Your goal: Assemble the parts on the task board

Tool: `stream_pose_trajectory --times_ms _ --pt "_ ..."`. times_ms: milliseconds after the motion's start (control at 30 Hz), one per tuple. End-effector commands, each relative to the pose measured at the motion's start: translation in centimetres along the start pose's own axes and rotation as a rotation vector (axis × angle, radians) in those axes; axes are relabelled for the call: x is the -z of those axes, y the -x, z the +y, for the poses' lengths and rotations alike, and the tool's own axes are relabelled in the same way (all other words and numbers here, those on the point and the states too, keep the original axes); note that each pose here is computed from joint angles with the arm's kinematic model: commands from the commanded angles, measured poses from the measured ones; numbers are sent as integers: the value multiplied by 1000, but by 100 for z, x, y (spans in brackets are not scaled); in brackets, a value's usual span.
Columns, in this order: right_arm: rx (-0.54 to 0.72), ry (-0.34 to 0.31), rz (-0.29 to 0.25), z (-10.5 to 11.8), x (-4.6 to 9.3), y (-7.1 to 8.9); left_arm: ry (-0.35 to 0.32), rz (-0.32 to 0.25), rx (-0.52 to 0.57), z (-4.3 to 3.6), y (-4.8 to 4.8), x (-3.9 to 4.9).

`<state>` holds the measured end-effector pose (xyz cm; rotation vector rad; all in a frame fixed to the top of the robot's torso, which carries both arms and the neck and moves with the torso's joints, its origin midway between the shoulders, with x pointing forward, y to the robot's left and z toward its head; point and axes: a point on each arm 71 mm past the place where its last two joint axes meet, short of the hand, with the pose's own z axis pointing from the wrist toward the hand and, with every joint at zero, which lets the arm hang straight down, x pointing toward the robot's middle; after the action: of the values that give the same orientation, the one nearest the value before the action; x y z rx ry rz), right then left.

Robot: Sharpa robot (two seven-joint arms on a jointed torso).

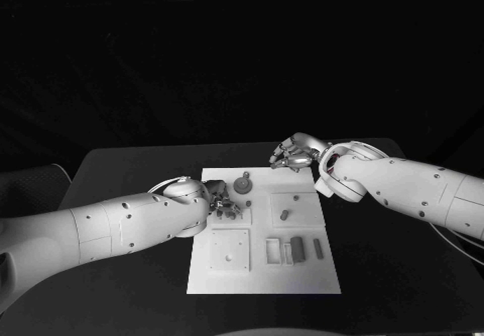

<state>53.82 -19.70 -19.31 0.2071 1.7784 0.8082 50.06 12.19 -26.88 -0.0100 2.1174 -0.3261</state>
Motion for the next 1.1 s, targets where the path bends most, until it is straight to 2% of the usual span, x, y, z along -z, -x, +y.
stream_pose_trajectory --times_ms 33,1100 --pt "0 9 10 11 -1 -9 -10 14 0 -23 -12 2" --pt "0 10 10 15 -4 -13 -8 25 7 -29 -20 0"
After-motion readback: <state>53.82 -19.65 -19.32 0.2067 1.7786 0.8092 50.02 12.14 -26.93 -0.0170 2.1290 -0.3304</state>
